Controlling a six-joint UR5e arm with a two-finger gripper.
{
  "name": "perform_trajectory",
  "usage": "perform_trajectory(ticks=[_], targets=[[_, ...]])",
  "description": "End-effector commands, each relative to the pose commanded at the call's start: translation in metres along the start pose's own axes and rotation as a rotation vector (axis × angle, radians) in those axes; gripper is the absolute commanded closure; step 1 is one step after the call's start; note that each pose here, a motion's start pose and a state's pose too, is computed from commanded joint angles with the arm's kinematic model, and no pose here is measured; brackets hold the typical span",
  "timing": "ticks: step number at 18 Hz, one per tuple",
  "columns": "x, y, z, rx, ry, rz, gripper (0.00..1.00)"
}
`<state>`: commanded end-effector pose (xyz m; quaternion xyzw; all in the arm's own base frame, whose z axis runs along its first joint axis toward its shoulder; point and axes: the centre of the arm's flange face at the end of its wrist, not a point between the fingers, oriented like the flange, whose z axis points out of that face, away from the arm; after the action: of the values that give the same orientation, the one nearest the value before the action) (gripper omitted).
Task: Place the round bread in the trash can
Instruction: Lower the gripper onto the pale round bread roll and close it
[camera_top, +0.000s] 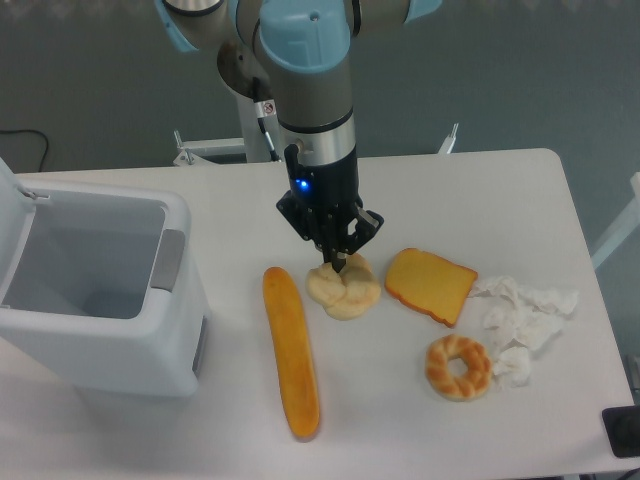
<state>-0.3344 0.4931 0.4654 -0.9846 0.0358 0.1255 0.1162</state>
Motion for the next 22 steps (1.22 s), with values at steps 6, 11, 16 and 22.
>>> perform_trajectory(ticks=[6,11,16,22], targets=[[0.0,-0.002,0.0,0.005,0.002,-0.003,0.97],[-0.003,-0.004,-0.005,0.028,0.006,-0.009,0.97],[-0.004,-0.017,-0.003,0.084,0.047,-0.085,0.97],[-0.006,-0.029,-0.007,0.104,0.045,-0.162,0.97]])
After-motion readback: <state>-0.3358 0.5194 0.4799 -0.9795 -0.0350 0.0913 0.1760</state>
